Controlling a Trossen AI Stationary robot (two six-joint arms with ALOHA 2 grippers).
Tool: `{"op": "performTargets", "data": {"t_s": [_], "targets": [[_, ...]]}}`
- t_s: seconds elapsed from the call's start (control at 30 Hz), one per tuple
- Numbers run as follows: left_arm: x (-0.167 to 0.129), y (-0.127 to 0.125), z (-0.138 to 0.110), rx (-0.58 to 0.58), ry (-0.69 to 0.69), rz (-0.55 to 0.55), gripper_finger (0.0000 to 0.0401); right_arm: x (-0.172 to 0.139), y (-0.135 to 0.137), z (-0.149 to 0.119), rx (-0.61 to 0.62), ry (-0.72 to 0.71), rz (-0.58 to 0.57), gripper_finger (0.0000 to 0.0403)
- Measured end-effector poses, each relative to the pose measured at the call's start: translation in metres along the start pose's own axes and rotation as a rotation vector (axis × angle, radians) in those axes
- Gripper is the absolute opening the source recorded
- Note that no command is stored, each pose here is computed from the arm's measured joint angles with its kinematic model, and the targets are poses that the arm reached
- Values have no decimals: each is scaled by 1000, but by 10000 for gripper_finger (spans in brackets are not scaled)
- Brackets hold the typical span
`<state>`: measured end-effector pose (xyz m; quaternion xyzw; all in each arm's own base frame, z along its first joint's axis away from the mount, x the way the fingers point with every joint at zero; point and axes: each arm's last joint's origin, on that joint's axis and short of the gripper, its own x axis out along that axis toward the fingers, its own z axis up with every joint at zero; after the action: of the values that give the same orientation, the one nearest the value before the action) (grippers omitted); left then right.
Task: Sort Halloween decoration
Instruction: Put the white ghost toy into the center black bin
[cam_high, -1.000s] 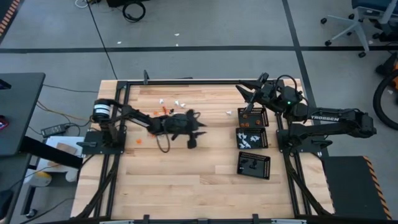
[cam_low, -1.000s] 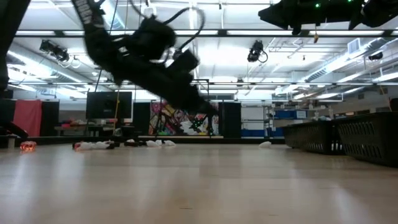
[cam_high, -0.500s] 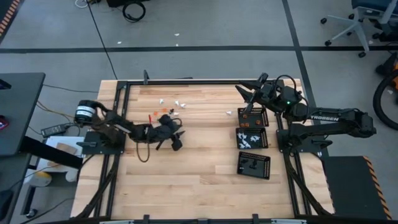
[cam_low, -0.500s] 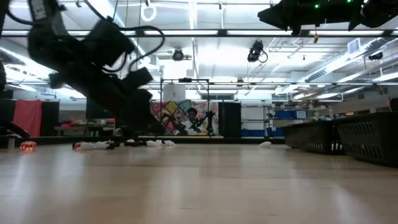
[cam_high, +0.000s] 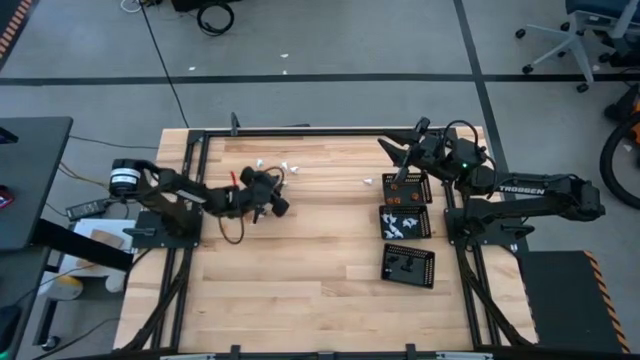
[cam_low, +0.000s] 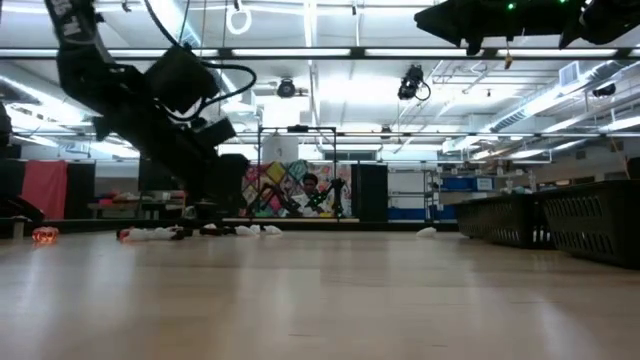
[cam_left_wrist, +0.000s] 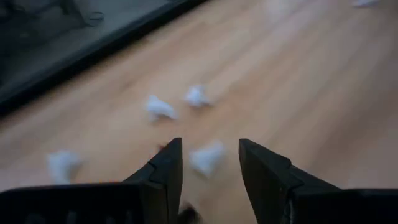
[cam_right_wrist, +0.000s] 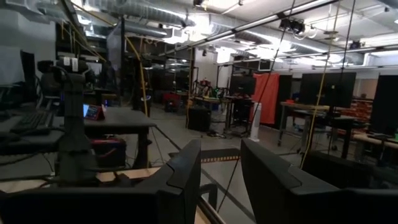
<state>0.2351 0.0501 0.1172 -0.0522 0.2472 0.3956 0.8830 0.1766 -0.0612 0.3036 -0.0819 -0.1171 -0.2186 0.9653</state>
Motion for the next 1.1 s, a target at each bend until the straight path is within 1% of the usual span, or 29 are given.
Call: {"op": "performTargets", "data": {"t_s": [0.07, 0.17, 0.3, 0.4, 0.47, 0.57, 0.8, 0.97, 1.0, 1.1], "targets": [[9, 3, 6, 45, 10, -9, 141, 0, 0, 0, 7, 1, 0, 119], [24, 8, 14, 84, 55, -68, 141, 0, 0, 0, 6, 4, 1, 119], [47, 17, 18, 133, 130, -61, 141, 0, 0, -1, 6, 6, 1, 119], [60, 25, 15, 125, 187, -72, 141, 0, 0, -1, 6, 8, 1, 119], [65, 27, 13, 82, 221, -101, 141, 0, 0, -1, 6, 14, 2, 119], [64, 26, 8, 50, 287, -153, 141, 0, 0, -2, 5, 18, 3, 119], [54, 8, 2, 33, 315, -187, 141, 0, 0, -2, 5, 18, 3, 119], [37, -9, 5, 35, 313, -293, 142, 0, 0, -2, 5, 17, 3, 119], [34, -11, 7, 39, 295, -293, 142, 0, 0, -2, 5, 16, 3, 119], [29, -11, 11, 79, 253, -239, 141, 0, 0, -2, 6, 16, 3, 119]]}}
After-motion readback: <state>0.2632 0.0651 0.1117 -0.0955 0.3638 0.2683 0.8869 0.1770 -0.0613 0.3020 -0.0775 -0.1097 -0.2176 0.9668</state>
